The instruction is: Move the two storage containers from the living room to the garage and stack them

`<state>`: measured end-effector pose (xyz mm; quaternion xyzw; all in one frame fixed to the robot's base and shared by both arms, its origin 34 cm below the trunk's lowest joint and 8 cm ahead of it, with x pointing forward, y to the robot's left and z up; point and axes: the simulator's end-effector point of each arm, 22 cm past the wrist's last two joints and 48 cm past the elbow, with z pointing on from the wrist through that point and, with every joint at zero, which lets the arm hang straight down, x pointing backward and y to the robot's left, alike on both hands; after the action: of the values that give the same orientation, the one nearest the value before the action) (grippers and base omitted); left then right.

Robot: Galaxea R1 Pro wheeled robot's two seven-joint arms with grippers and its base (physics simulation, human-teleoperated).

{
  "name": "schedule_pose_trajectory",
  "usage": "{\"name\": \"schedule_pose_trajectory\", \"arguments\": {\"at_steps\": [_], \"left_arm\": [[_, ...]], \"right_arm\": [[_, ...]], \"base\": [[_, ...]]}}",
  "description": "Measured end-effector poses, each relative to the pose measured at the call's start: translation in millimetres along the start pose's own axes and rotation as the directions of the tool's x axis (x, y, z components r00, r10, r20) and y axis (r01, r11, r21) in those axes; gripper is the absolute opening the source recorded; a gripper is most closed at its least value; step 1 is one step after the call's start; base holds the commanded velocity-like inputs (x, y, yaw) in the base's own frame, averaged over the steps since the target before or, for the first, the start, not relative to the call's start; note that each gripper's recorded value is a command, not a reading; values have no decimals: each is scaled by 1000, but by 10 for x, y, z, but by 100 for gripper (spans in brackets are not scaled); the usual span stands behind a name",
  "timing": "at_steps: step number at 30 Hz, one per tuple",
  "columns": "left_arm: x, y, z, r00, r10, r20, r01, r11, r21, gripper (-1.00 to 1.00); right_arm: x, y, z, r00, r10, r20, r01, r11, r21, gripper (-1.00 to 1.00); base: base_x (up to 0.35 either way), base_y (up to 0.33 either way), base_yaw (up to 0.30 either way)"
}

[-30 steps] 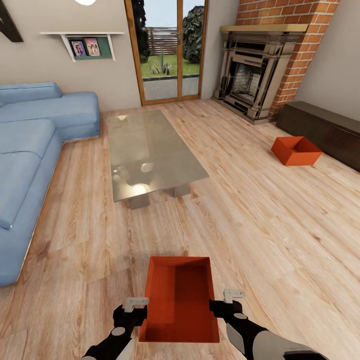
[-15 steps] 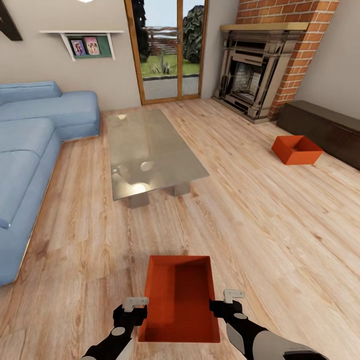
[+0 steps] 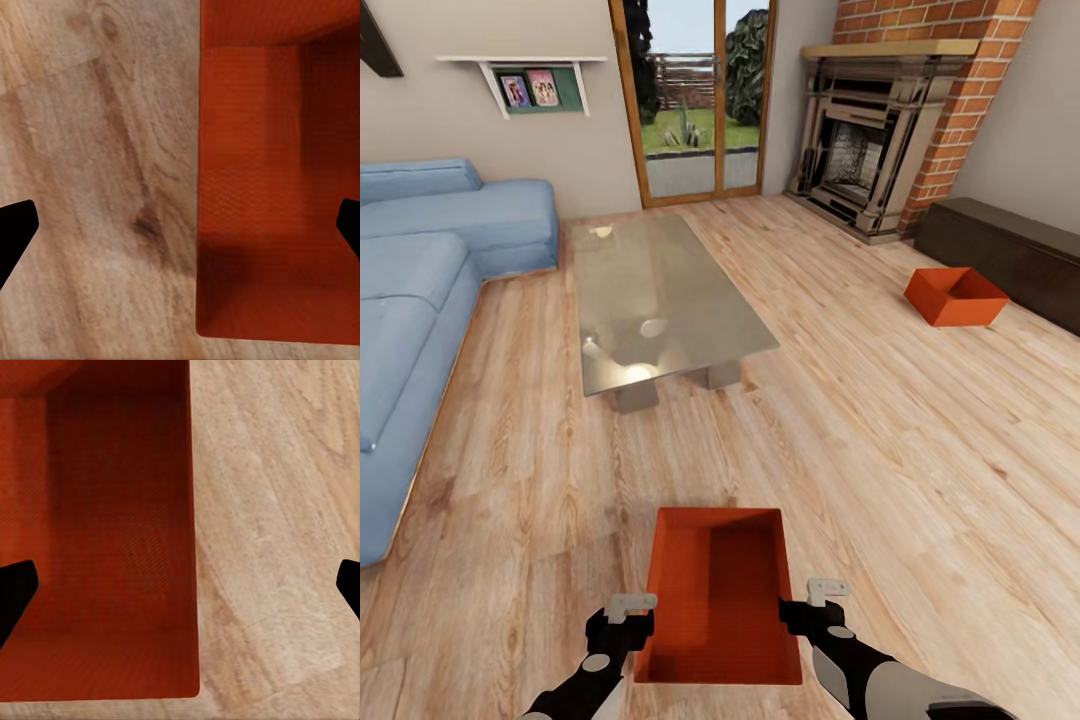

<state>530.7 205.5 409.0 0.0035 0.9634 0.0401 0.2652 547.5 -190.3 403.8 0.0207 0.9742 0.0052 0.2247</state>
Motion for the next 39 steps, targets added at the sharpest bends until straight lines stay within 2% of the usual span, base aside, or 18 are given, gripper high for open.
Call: {"name": "schedule_pose_trajectory", "arguments": {"at_steps": [5,18,39], "left_arm": [[48,-2,76,1000,-4,1,4,1000,-2,100],[210,25,276,999,-48,-6,48,999,-15,100],[466,-10,601,999,-48,-4,48,999,-14,100]], "right_arm": [[46,-1,79,1000,-1,0,1,1000,0,100],[174,-8,288,1000,0,2,0,1000,0,100],[399,-5,634,1000,-1,5,1,1000,-2,100]], "base": [[0,0,0],[0,0,0],[0,0,0]]}}
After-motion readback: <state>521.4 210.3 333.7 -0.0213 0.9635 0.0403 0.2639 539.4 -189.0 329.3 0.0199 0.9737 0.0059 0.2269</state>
